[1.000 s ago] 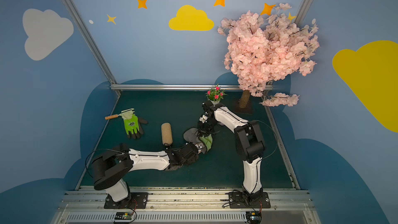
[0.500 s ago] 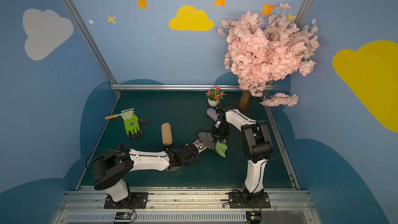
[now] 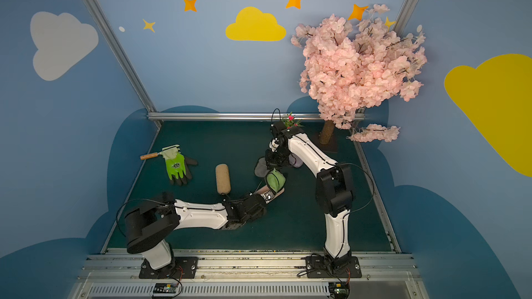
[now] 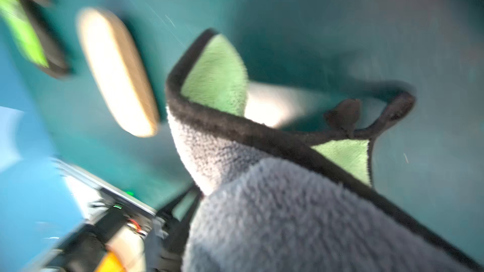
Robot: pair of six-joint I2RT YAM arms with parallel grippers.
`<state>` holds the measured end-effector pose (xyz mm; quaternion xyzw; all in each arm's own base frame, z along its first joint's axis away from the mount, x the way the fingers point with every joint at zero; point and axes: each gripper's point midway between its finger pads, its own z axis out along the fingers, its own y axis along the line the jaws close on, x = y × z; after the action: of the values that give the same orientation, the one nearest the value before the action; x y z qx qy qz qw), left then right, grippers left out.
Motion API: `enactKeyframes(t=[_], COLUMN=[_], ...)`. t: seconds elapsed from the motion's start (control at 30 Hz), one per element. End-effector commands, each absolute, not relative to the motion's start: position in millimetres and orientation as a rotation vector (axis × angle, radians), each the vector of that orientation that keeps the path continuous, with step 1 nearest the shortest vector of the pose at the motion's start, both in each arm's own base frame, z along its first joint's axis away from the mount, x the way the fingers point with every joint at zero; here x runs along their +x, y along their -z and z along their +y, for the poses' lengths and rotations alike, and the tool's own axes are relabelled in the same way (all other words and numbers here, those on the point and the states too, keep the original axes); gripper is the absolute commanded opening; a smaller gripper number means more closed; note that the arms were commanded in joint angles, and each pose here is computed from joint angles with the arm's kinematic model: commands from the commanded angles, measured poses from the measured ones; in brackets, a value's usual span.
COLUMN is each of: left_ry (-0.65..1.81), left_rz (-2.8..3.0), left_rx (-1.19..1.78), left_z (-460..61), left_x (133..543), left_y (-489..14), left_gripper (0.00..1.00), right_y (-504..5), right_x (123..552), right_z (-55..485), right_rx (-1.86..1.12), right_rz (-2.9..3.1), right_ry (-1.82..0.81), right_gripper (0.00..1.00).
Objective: Wipe the eyeglass case
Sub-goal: Wipe the dirt from the eyeglass case.
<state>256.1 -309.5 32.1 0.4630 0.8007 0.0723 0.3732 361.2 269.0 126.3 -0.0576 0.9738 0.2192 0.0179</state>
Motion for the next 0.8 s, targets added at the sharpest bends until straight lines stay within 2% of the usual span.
enactKeyframes(t=[0.0,0.1,0.23,0.43,0.63,0.77], left_ry=[-0.331,-0.33,-0.331,-0.336,-0.326,-0.302], left_rz=[2.129,2.138,2.159,2.165,2.178,2.185], left_rx=[1.29,1.289,1.279,1.275,1.279,1.295], left_z=[-279,-279,-277,-276,-276,-277], left_x=[249,248,247,247,244,241], left_y=[6,7,8,10,11,12], left_gripper=[0.03,0.03,0.03,0.03,0.03,0.03], right_y=[-85,-59,-51,-35,-18,-17], right_x=[367,351,324,286,271,268], right_z=[272,249,208,191,173,164], right_rx=[-0.165,-0.154,-0.14,-0.108,0.02,0.125], right_rz=[3.145,3.232,3.263,3.315,3.34,3.336], right_ry=[-0.679,-0.527,-0.326,-0.277,-0.237,-0.309], right_gripper=[0.0,0.0,0.0,0.0,0.0,0.0])
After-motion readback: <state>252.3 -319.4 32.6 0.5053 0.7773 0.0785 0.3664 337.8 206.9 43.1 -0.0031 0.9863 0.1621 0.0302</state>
